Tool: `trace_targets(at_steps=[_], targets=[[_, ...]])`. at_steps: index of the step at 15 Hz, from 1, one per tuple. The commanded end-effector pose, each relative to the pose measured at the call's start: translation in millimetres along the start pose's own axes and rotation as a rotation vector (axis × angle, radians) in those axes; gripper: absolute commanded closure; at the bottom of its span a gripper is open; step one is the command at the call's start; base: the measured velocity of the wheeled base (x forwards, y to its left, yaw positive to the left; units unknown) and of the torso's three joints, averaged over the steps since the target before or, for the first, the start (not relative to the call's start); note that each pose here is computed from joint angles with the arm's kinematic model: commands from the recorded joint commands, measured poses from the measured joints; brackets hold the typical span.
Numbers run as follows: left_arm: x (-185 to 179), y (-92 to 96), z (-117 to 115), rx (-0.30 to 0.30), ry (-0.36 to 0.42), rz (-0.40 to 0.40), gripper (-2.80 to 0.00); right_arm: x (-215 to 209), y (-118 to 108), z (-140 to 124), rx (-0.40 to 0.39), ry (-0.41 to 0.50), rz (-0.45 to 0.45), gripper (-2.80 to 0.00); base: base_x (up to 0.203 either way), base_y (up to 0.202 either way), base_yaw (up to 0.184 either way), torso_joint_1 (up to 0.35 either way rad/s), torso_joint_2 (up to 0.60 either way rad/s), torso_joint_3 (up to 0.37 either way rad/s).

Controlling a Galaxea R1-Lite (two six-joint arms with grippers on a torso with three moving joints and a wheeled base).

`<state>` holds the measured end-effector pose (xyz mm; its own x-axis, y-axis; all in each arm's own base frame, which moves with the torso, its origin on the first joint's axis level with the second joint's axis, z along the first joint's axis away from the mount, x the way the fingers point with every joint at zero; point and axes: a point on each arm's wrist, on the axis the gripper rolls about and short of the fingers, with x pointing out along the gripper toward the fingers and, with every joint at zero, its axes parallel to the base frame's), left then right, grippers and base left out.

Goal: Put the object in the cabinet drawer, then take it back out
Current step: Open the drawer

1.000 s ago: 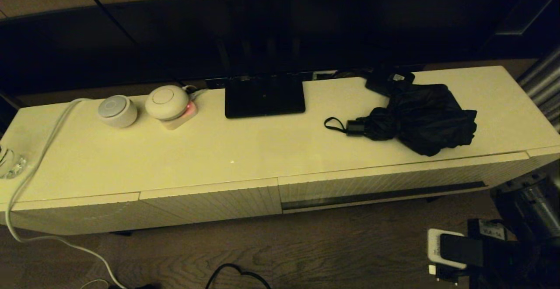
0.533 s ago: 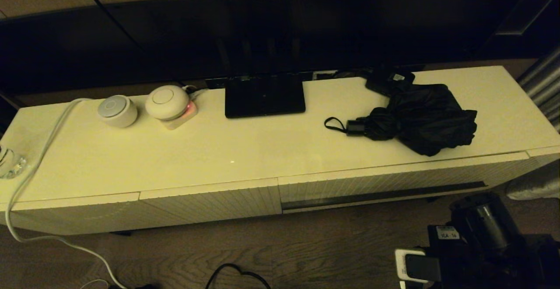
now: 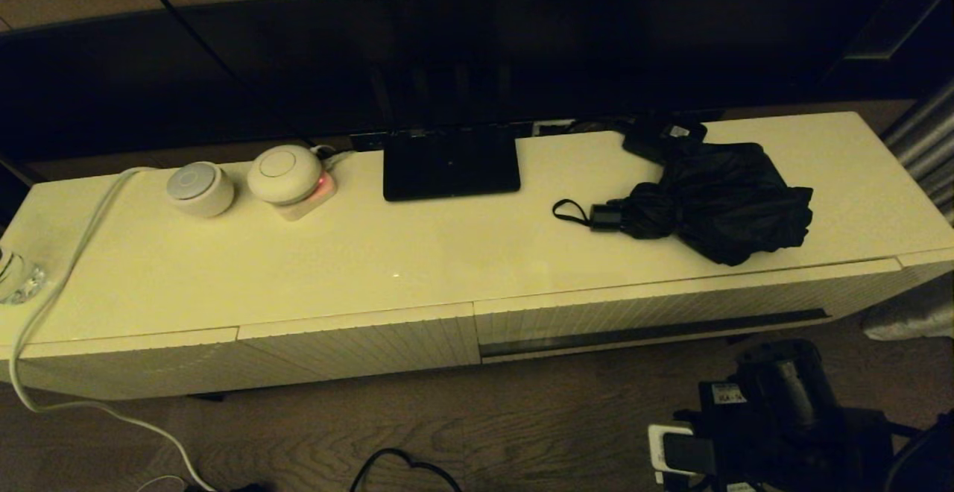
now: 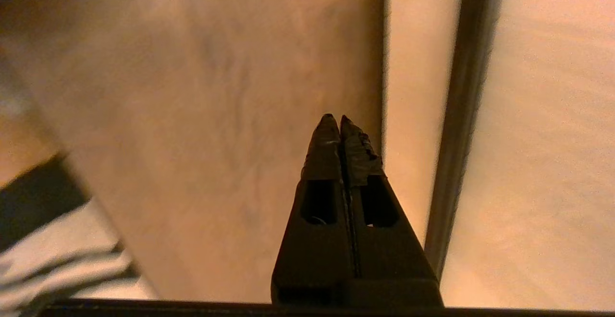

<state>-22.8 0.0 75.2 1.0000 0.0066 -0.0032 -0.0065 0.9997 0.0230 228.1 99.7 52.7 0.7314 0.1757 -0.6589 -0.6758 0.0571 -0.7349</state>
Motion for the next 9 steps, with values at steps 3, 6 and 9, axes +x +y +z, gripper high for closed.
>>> trace_targets(at_steps=[3,6,9], targets=[[0.2,0.0,-0.8,0.000,0.003,0.001,0.00,22.3,8.3,-1.8,-0.001,-0.010,-0.009,0.00,0.000,0.000,0.000,0.000,0.00,0.000],[0.2,0.0,-0.8,0.000,0.003,0.001,0.00,21.6,2.7,-11.5,-0.027,0.000,-0.019,0.00,0.000,0.000,0.000,0.000,0.00,0.000],[0.2,0.0,-0.8,0.000,0.003,0.001,0.00,10.0,-9.9,-24.6,-0.071,0.019,-0.068,0.00,0.000,0.000,0.000,0.000,0.00,0.000]])
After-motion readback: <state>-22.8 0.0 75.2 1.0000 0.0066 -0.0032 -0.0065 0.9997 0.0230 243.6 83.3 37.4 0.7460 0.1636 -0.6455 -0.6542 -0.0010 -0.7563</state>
